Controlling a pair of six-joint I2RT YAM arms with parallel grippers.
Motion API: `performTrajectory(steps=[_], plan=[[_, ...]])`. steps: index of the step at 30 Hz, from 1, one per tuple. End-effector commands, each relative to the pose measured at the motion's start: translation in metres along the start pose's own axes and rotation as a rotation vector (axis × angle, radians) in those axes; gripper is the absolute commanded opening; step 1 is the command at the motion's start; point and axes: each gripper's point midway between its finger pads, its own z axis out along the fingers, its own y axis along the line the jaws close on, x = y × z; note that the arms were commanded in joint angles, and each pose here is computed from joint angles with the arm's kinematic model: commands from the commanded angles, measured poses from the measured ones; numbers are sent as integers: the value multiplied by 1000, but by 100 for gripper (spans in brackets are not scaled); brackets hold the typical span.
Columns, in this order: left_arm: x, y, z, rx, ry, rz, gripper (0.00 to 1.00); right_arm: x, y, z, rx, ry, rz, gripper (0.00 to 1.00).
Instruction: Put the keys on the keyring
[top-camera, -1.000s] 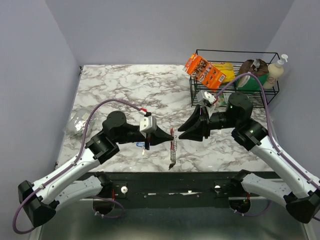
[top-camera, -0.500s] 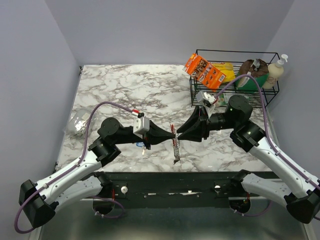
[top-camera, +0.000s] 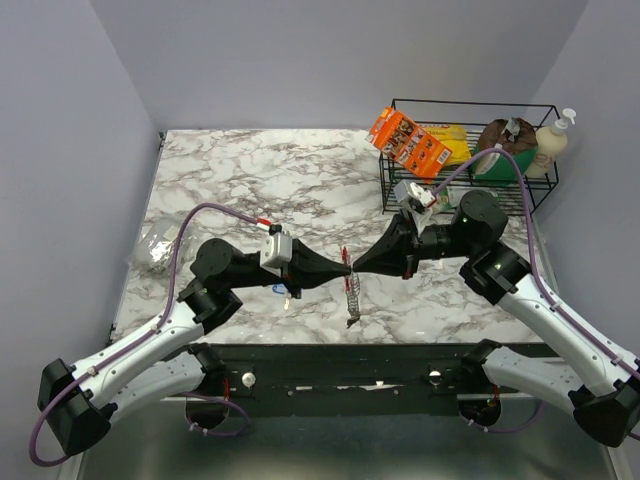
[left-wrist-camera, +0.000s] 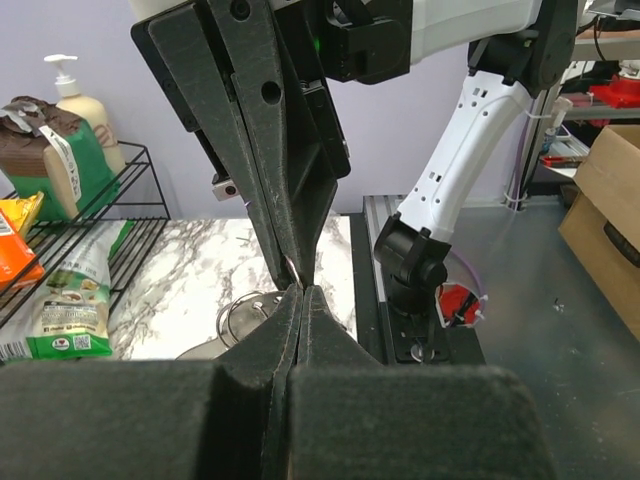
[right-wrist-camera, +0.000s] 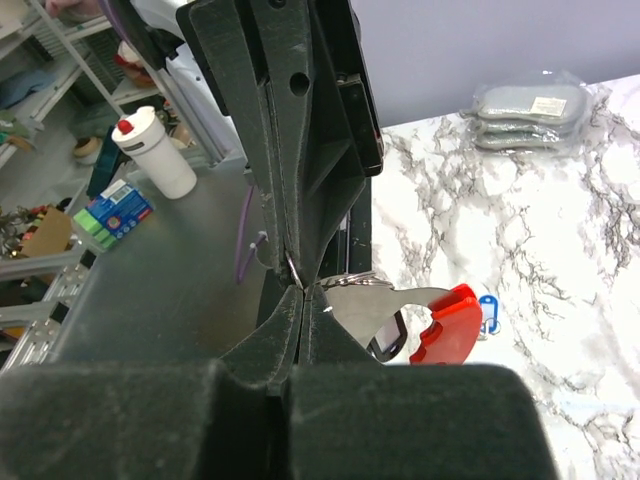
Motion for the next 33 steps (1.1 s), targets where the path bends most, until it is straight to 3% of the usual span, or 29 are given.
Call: performTrajectory(steps=[1, 3, 6, 8, 12, 20, 33], plan=[[-10, -5, 0, 21, 1, 38, 11, -2, -2, -2, 47, -1, -5, 0], [-6, -3, -5, 4, 65, 52, 36, -2, -3, -3, 59, 17, -13, 0], [-3, 1, -17, -55, 156, 75, 55, 0, -4, -4, 62, 42, -22, 0], [5, 13, -32, -158, 237, 92, 62, 4, -3, -5, 56, 66, -28, 0], [-13, 25, -49, -280, 287, 143, 75, 1, -2, -6, 48, 98, -43, 0], [0, 14, -42, -140, 457, 103, 75, 16, -2, -7, -6, 218, -28, 1], [7, 11, -8, 57, 479, 47, 64, 25, -4, -12, -6, 295, -22, 0]])
